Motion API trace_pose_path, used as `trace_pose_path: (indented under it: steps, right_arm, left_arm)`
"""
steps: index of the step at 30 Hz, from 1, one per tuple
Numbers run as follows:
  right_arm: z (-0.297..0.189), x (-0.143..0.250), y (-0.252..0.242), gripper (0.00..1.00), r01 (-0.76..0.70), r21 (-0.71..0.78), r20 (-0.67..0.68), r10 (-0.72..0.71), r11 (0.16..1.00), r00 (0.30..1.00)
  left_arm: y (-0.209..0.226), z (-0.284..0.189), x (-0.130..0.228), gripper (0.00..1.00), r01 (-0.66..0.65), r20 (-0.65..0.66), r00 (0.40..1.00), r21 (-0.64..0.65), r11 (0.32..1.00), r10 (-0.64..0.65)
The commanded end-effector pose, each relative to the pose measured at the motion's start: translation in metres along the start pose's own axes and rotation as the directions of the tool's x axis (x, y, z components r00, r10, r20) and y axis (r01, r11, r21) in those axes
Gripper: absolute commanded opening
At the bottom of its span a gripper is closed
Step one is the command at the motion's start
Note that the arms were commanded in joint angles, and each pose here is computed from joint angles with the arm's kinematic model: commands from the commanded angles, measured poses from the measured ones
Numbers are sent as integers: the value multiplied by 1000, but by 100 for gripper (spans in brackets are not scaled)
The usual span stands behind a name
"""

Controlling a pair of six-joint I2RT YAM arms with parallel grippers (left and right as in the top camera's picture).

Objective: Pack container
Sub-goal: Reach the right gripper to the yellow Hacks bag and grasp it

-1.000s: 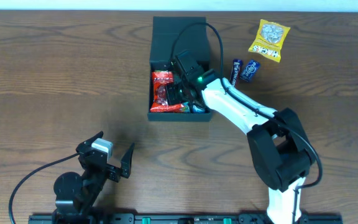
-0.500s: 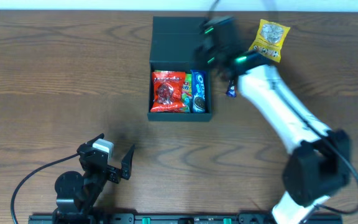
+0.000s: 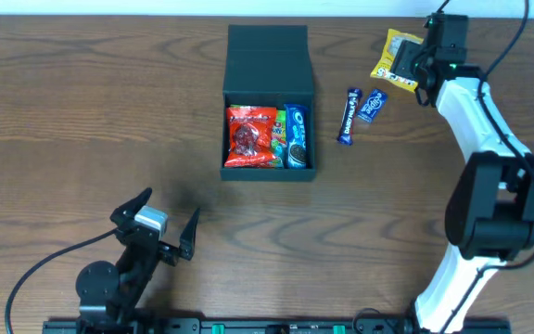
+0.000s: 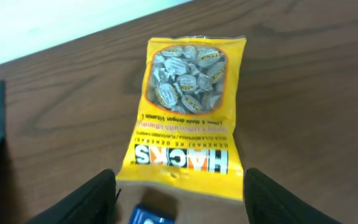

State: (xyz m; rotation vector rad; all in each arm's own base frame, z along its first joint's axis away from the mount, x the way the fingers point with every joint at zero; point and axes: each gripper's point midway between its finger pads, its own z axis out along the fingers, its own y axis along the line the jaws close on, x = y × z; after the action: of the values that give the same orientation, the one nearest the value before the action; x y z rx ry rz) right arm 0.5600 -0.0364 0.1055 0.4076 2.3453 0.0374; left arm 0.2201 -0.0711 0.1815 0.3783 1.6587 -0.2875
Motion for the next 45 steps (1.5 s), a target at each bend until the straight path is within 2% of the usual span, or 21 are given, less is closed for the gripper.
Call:
trace_pose_path:
  steps: [1, 6, 10, 25, 27, 31, 35, 39, 45]
  right_arm:
    - [18, 4, -5, 66, 9, 5, -18, -9, 1000, 1000]
    - [41, 4, -4, 66, 11, 14, -50, -11, 1000, 999]
    - [52, -8, -2, 68, 10, 13, -27, -9, 1000, 1000]
    - [106, 17, -15, 68, -9, 61, -29, 10, 998, 1000]
    - [110, 19, -16, 58, -8, 67, -27, 10, 998, 1000]
    - [112, 26, -18, 20, -6, 72, -46, 9, 997, 999]
    - [110, 29, -18, 2, -4, 75, -68, 9, 997, 998]
    - [99, 16, -15, 1, 20, 80, -95, -13, 997, 995]
    - [42, -41, 8, 1, 85, 63, -96, -78, 994, 992]
  left_arm:
    - [-3, 4, -2, 95, -47, 5, 999, 30, 998, 47]
    - [-2, 16, 3, 95, -32, -27, 999, 54, 998, 34]
    - [-4, 30, 12, 95, -5, -72, 997, 98, 995, 12]
    - [0, 41, 2, 95, -25, -29, 999, 106, 994, 28]
    - [0, 41, 1, 95, -27, -25, 999, 106, 994, 30]
    - [0, 41, -1, 95, -30, -18, 999, 105, 994, 33]
    - [0, 41, -1, 95, -30, -18, 999, 105, 994, 32]
    - [0, 41, -1, 95, -30, -18, 999, 105, 994, 32]
    - [0, 41, -1, 95, -30, -19, 999, 105, 994, 32]
